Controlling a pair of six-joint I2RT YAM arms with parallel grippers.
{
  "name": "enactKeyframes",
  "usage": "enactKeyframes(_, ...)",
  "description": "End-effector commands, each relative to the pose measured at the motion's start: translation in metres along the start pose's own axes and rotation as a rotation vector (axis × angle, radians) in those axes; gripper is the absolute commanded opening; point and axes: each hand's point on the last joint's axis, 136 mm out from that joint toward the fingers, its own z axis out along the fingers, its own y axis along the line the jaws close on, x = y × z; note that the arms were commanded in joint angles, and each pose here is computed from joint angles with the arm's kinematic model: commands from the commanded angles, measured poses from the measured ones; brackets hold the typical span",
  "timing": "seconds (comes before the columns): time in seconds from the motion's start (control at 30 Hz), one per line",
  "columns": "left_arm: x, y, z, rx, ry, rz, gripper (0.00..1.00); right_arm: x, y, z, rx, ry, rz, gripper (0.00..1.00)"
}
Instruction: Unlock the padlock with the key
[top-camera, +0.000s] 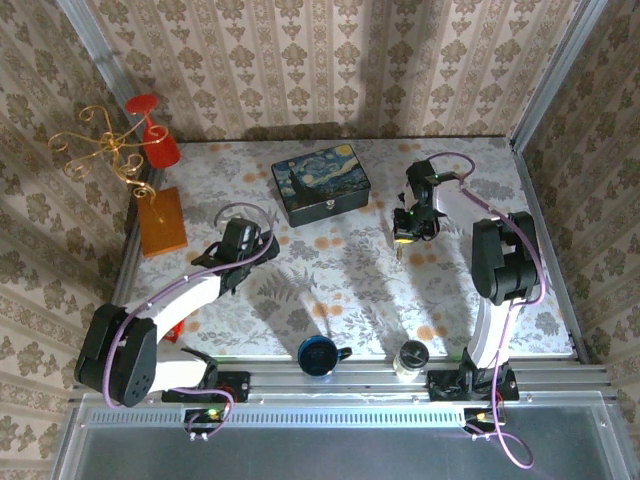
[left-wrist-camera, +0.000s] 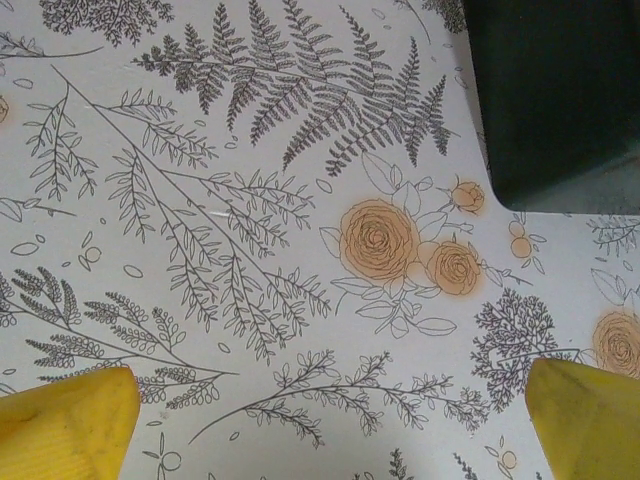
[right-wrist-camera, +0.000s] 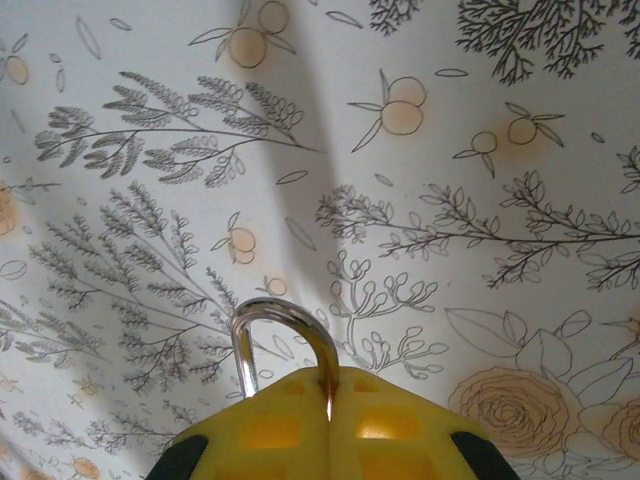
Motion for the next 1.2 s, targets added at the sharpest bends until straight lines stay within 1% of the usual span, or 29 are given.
enactKeyframes(0.0, -0.007, 0.014, -0.002, -0.032, -0.020, -0.040, 1.00, 0.001, -0.003, 0.001, -0.020, 0.046, 0.002, 0.00)
enactKeyframes(0.27, -0.009, 0.017, 0.000, -0.042, -0.022, -0.035, 1.00, -0.004, -0.025, 0.020, -0.028, 0.095, 0.037, 0.00)
enactKeyframes(0.3, -0.009, 0.017, 0.000, -0.044, -0.021, -0.037, 1.00, -0.004, -0.029, 0.023, -0.027, 0.099, 0.045, 0.01)
enactKeyframes(0.33, -0.009, 0.018, 0.000, -0.045, -0.022, -0.039, 1.00, -0.004, -0.032, 0.025, -0.026, 0.104, 0.053, 0.03)
enactKeyframes(0.5, -0.007, 0.021, 0.000, -0.055, -0.017, -0.039, 1.00, -0.003, -0.050, 0.033, 0.014, 0.108, 0.079, 0.22)
enactKeyframes(0.57, -0.008, 0.022, -0.001, -0.058, -0.018, -0.044, 1.00, -0.003, -0.052, 0.033, 0.017, 0.106, 0.081, 0.26)
enactKeyframes(0.63, -0.009, 0.022, -0.001, -0.058, -0.021, -0.045, 1.00, -0.004, -0.053, 0.030, 0.024, 0.095, 0.081, 0.27)
enactKeyframes(0.73, -0.011, 0.023, -0.003, -0.059, -0.026, -0.047, 1.00, -0.006, -0.053, 0.021, 0.032, 0.069, 0.081, 0.30)
enactKeyframes(0.9, -0.014, 0.026, -0.007, -0.063, -0.038, -0.047, 1.00, -0.006, -0.048, -0.008, 0.037, -0.011, 0.081, 0.35)
enactKeyframes(1.03, -0.018, 0.034, -0.011, -0.083, -0.056, -0.045, 1.00, -0.003, -0.046, -0.034, 0.037, -0.105, 0.084, 0.38)
enactKeyframes(1.17, -0.024, 0.045, -0.019, -0.116, -0.086, -0.036, 1.00, 0.000, -0.046, -0.048, 0.028, -0.208, 0.076, 0.41)
